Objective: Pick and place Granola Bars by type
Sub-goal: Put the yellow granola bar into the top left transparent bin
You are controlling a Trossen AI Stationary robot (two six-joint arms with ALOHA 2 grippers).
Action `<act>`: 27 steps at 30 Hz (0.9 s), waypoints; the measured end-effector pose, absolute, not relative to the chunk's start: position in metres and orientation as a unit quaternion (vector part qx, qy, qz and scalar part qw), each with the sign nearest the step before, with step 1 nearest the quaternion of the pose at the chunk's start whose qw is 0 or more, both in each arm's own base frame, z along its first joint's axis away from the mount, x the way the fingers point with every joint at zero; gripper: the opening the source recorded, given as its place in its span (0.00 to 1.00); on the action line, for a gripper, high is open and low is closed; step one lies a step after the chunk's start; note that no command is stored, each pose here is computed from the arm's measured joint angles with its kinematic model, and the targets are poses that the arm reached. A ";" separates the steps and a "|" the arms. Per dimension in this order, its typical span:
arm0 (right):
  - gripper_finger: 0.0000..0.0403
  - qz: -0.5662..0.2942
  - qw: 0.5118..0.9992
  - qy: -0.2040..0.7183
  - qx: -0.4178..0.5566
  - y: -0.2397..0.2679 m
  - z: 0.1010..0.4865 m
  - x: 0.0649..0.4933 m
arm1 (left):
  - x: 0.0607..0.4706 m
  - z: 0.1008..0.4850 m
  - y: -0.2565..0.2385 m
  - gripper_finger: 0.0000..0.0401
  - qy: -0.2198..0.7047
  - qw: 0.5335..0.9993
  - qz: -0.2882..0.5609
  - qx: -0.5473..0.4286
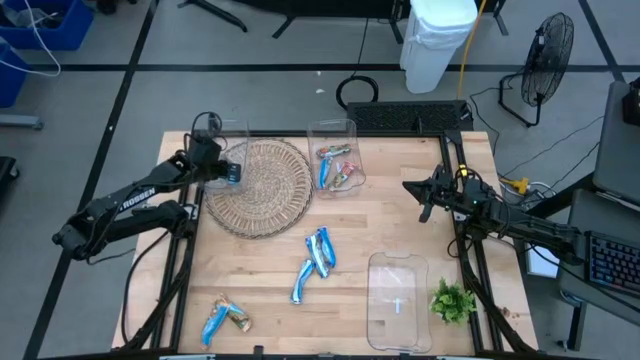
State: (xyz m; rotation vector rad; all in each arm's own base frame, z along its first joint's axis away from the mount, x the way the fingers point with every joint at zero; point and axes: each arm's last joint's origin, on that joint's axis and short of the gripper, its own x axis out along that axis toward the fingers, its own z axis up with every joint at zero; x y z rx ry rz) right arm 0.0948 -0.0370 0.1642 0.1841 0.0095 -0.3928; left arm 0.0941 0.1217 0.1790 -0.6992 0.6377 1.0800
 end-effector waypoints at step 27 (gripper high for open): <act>0.00 -0.195 0.977 0.005 0.091 -0.037 0.164 0.095 | 0.096 0.182 0.124 0.04 0.278 0.768 0.489 -0.305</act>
